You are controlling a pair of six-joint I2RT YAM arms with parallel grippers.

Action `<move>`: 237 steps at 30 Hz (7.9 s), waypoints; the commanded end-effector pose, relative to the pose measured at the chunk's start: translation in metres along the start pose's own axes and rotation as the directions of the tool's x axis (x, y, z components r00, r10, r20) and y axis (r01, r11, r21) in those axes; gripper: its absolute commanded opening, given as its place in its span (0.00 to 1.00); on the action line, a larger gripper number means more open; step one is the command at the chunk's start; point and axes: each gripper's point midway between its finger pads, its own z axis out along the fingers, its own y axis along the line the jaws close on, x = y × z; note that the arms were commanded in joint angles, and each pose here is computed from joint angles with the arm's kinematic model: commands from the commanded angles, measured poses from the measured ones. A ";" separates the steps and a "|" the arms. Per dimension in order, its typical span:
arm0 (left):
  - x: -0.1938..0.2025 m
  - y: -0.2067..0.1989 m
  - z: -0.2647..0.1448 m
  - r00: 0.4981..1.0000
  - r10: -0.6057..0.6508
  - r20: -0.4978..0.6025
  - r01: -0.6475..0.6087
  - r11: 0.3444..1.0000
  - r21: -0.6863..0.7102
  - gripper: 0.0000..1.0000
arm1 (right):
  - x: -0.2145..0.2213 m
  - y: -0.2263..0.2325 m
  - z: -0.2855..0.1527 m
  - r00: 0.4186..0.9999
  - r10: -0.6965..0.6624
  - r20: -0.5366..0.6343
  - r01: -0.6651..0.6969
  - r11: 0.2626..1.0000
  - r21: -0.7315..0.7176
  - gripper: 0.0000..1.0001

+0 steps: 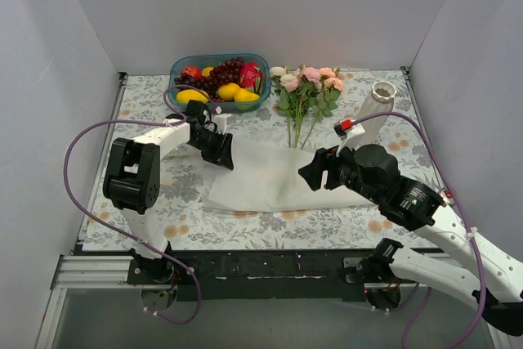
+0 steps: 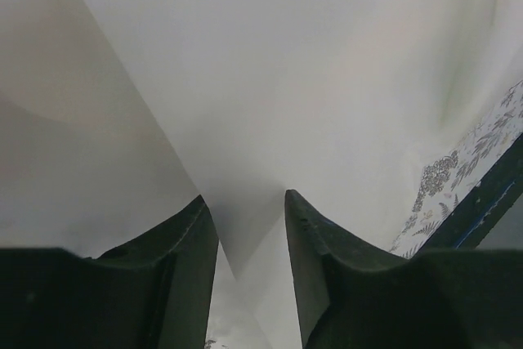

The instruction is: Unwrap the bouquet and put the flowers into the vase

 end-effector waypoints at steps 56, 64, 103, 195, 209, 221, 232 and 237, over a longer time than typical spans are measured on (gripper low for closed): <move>-0.030 -0.011 -0.031 0.968 0.139 0.208 -0.144 0.990 0.007 0.83 | -0.018 -0.004 -0.025 0.998 0.005 0.055 -0.007 1.000 0.027 0.72; -0.026 0.007 -0.017 0.979 0.080 0.186 -0.075 0.997 -0.036 0.82 | -0.015 -0.003 -0.019 0.999 0.000 0.053 -0.001 1.000 0.018 0.72; -0.034 -0.052 -0.021 0.980 0.127 0.156 -0.148 0.980 0.131 0.18 | -0.006 -0.002 -0.016 0.999 0.015 0.042 -0.015 1.000 0.001 0.70; 0.006 0.053 -0.109 0.934 0.032 0.357 0.123 0.907 -0.403 0.98 | 0.011 -0.126 0.241 0.976 -0.021 -0.215 0.138 0.828 0.544 0.49; 0.023 0.028 -0.135 0.922 0.066 0.382 0.095 0.916 -0.389 0.98 | 0.016 -0.157 0.265 0.967 0.055 -0.249 0.098 0.821 0.563 0.44; 0.021 0.020 -0.145 0.920 0.105 0.377 0.059 0.915 -0.399 0.98 | 0.031 -0.171 0.266 0.956 0.086 -0.279 0.097 0.807 0.582 0.51; 0.030 0.020 -0.139 0.924 0.101 0.368 0.055 0.919 -0.390 0.98 | 0.037 -0.179 0.264 0.953 0.104 -0.284 0.089 0.802 0.591 0.50; 0.029 0.020 -0.141 0.924 0.112 0.366 0.046 0.917 -0.397 0.98 | 0.037 -0.177 0.270 0.952 0.105 -0.286 0.085 0.810 0.580 0.44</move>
